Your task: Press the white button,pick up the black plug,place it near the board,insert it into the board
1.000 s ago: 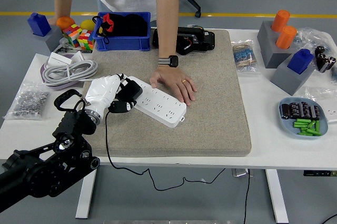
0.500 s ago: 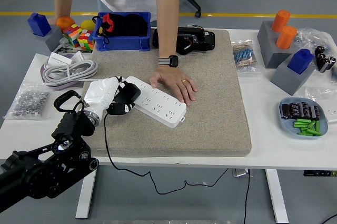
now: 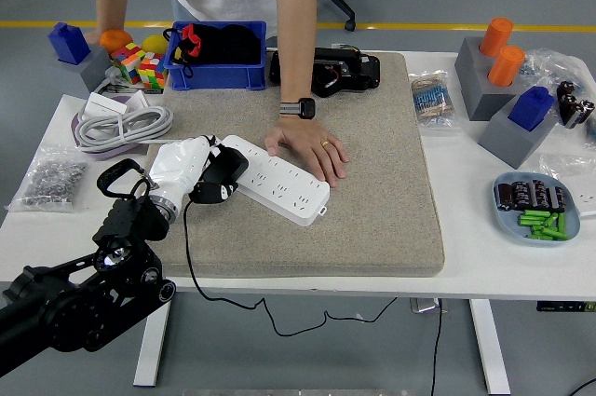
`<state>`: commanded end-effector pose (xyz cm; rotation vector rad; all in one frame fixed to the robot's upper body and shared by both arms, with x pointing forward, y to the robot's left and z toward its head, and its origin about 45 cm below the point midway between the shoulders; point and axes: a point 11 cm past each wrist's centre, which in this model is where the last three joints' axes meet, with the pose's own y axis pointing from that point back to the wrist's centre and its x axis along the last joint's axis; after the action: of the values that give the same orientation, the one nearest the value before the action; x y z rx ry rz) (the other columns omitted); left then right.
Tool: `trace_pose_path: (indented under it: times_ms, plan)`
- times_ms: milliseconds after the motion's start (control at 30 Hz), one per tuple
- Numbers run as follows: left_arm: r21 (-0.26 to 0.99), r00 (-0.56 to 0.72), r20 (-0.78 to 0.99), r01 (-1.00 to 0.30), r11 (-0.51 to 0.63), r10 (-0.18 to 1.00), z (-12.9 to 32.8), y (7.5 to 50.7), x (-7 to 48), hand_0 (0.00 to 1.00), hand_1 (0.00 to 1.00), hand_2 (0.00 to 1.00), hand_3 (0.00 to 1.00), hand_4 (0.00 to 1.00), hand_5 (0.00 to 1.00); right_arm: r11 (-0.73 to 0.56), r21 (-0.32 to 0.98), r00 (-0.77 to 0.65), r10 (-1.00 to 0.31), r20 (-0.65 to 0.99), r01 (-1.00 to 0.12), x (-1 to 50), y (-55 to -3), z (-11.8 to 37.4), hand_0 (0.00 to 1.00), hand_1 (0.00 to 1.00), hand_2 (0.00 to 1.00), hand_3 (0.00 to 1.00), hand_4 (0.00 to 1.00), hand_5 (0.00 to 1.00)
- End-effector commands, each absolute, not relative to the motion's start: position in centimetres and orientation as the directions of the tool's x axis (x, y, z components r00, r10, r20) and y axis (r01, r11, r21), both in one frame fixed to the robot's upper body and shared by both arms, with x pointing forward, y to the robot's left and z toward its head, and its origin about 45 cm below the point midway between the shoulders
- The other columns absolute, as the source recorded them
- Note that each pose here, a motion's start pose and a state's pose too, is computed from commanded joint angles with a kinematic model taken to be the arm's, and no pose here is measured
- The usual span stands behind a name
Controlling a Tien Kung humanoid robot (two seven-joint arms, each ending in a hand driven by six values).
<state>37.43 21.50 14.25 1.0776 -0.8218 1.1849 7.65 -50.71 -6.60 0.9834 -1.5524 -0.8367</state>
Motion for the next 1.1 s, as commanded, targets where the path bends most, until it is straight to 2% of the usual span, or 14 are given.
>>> trace_pose_path:
  times_ms: [1100]
  plan:
    - [0.260,0.248,0.921,-0.966,0.003,0.301,15.02,21.11,37.71,0.246,0.268,0.264,0.571,0.683,0.002,0.413,0.896,-0.101,-0.910,0.401,-0.163,7.64,-50.64,-6.64,0.632,0.630,0.613,0.596,0.668,0.444]
